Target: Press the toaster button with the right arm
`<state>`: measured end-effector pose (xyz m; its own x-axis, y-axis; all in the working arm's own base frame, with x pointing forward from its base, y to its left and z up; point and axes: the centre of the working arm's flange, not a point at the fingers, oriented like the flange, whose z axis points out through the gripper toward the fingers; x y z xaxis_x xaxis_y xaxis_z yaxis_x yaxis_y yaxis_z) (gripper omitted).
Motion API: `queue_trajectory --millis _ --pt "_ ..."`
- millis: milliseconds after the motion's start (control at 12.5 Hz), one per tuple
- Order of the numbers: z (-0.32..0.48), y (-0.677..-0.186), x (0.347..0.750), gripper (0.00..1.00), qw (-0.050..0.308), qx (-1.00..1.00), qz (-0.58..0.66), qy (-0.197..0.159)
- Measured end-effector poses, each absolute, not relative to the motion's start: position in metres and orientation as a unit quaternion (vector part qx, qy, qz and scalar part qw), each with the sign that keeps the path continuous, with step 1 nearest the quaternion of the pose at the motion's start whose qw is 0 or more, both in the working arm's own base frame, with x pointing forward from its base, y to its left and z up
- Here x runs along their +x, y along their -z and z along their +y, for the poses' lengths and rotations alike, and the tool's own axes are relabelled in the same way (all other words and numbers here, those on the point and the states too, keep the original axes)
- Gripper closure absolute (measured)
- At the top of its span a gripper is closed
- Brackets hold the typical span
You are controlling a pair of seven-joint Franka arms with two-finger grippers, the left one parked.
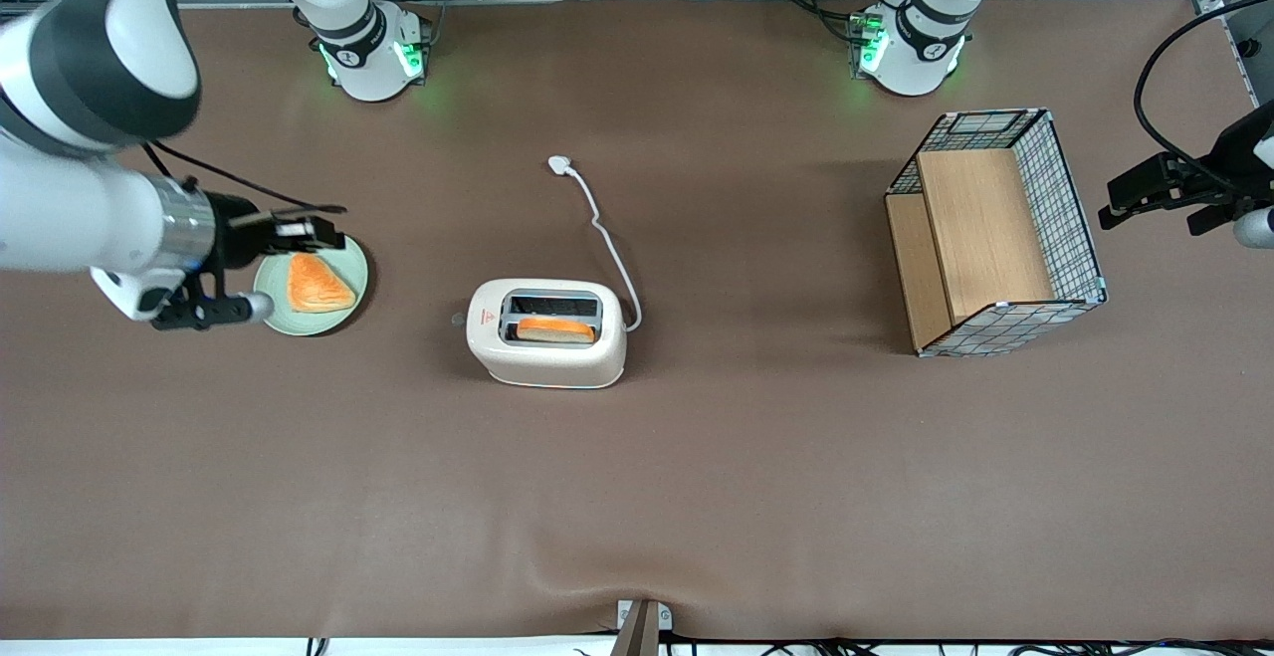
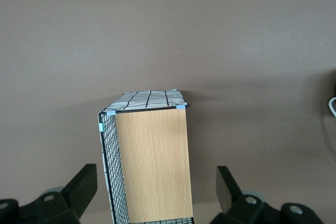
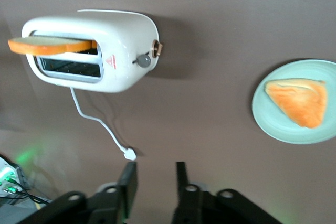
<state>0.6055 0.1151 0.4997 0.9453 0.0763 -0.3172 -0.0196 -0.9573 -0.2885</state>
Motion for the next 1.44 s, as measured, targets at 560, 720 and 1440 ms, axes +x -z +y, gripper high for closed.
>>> queue_trajectory --millis 560,720,1440 --pt "0.184 -0.388 0.615 0.99 0.159 -0.979 -0.008 -0.123" --pt "0.184 -0.374 0.619 0.99 0.181 -0.976 0.011 -0.121" --pt "0.174 -0.324 0.609 0.99 0.229 -0.963 0.042 -0.134"
